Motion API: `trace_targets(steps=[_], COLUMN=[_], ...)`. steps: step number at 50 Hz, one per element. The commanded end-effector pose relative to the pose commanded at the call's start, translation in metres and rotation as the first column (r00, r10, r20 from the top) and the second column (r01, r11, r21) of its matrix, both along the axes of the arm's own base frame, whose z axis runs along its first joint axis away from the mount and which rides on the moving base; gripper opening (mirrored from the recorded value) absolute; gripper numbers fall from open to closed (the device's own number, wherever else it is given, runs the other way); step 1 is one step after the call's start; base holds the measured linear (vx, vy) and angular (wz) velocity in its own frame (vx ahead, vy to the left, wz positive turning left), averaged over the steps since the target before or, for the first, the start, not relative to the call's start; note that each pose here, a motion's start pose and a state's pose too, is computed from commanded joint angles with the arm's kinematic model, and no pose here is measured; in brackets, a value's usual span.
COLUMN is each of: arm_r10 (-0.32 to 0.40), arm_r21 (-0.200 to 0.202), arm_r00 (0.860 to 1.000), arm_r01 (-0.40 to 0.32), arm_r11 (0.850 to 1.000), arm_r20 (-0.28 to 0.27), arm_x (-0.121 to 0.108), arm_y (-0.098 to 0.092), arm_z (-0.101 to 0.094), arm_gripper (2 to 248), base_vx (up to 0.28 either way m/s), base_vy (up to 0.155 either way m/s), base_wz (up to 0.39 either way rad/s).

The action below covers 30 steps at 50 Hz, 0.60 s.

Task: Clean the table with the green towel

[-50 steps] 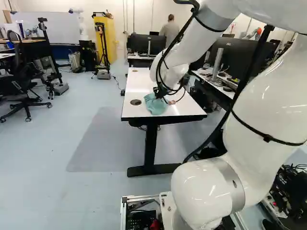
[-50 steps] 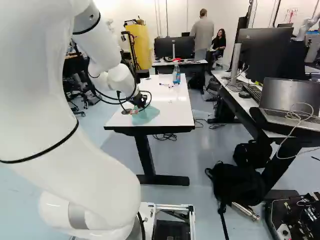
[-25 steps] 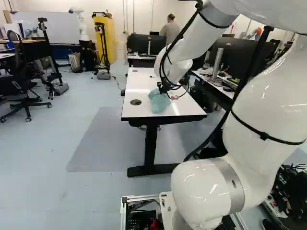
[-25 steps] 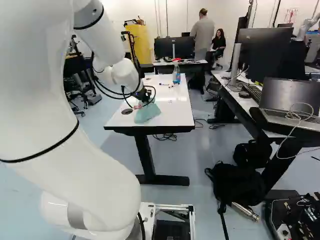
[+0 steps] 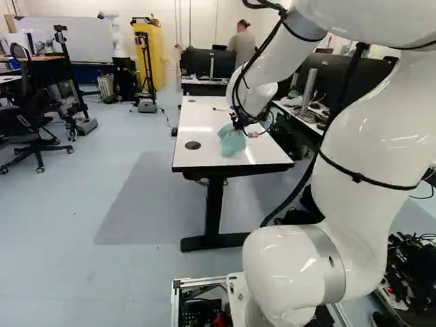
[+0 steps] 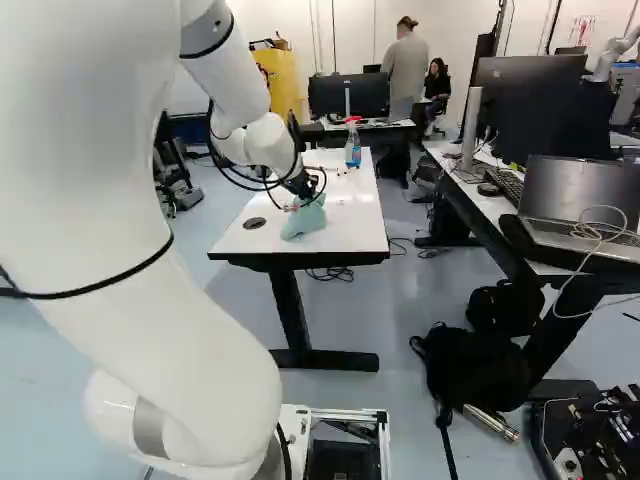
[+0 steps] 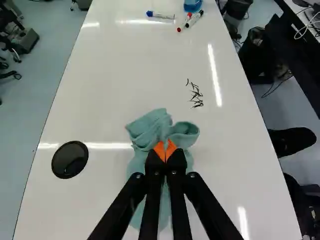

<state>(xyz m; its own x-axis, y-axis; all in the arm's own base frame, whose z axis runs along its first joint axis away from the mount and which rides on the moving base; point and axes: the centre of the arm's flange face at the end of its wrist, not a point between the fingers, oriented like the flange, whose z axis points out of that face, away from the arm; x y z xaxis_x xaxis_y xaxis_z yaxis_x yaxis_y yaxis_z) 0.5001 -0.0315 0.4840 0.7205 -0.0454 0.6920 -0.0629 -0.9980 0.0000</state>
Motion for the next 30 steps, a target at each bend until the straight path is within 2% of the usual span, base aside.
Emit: trace_targets(steps=[30], arm_r10=[-0.086], arm_r21=[-0.001], arm_r00=[0.996], arm_r01=[0.086], arm_r11=[0.996], arm_r20=[0.009], arm_x=[0.034], arm_y=[-0.049], arm_z=[-0.001], arm_gripper=[21], base_vx=[0.000], base_vy=[0.000], base_wz=[0.000])
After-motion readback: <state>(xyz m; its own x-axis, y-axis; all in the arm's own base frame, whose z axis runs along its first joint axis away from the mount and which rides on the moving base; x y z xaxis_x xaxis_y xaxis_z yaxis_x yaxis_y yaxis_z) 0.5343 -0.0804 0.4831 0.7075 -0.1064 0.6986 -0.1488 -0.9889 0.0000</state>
